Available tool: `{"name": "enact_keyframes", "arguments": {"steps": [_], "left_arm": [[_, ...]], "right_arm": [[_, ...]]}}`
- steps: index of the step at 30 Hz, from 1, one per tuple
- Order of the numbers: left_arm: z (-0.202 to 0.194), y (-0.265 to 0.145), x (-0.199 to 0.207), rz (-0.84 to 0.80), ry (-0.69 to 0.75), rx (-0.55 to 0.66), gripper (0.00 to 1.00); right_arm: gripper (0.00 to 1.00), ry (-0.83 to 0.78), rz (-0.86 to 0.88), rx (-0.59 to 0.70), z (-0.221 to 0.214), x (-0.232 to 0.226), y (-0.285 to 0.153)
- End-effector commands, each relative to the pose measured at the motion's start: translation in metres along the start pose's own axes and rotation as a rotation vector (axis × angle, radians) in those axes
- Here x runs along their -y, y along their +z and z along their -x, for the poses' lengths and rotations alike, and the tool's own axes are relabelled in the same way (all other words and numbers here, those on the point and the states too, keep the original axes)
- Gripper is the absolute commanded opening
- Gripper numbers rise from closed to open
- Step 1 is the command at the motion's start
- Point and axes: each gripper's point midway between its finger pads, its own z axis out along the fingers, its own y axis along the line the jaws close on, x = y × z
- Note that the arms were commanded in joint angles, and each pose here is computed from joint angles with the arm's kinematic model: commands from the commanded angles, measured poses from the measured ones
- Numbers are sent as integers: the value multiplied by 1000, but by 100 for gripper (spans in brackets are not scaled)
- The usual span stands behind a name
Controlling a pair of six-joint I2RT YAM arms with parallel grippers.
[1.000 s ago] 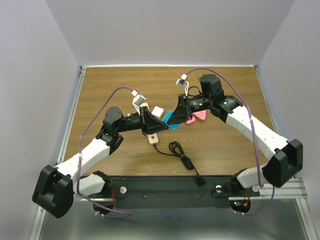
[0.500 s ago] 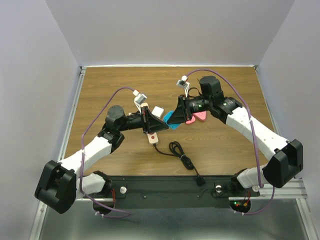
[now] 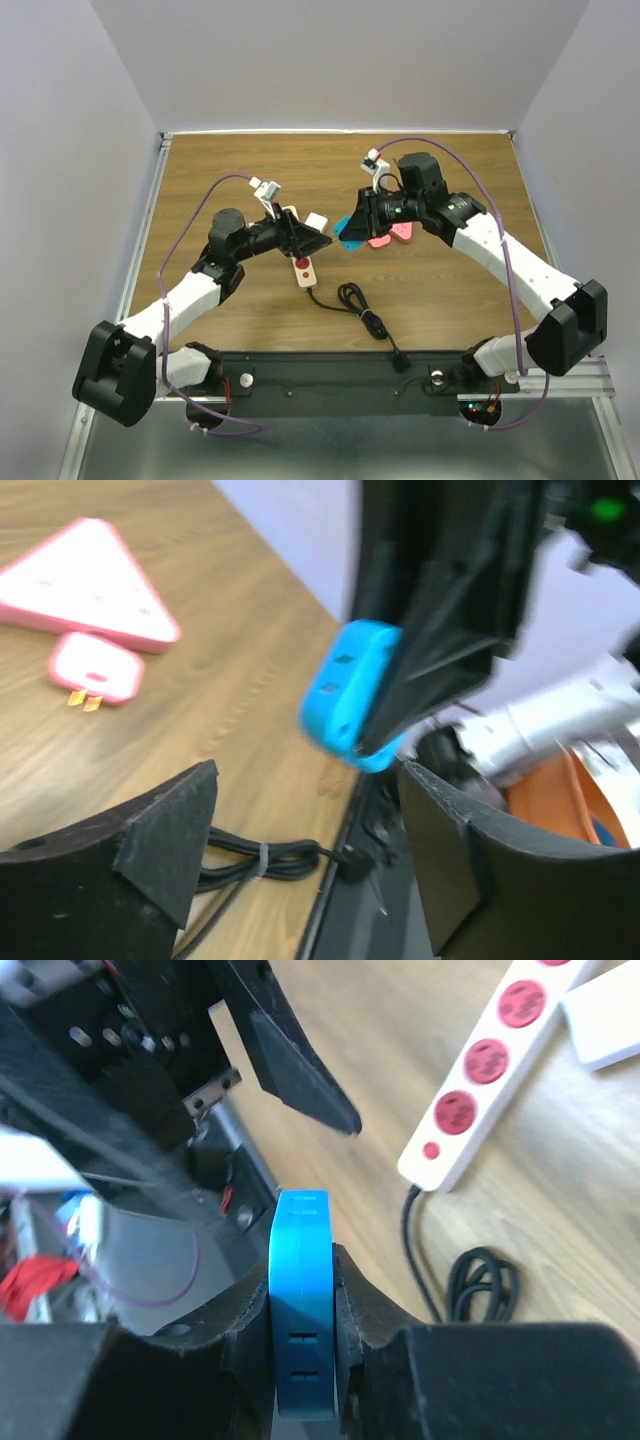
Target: Insert the plug
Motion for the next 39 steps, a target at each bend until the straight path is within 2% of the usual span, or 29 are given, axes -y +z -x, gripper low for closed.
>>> {"name": "enact_keyframes", "arguments": {"steps": [1,2,3,5,8,11,13,17,21,27,39], "left_arm": [[4,-12,-39,219,34,74,84],[14,-18,-56,324,47,130,84],[7,-25,-73,419,22,117,84],[18,-42,-107,630,28,179,84],[18,-62,-138,836,27,179,83],[12,-71,-159,943,21,164,81],[12,-76,-175,1018,27,158,81],[3,-73,-198,1082,29,108,81],[-4,-60,-214,1080,27,56,81],[-3,-47,-221,1042,33,55,81],[-10,-35,-244,1043,20,16,81]], "right_arm": [[0,-71,-83,158,49,-11,-20],[1,-65,-99,164,52,-7,-19],[0,-58,-103,159,51,-5,-17],[0,-29,-146,141,46,9,-8],[0,-19,-256,138,39,28,3],[1,1,-295,94,20,32,22],[0,9,-380,101,16,43,33],[0,22,-447,80,5,48,56],[0,34,-503,52,-6,57,77],[0,57,-582,14,-25,76,99],[0,62,-638,13,-18,95,122]]}}
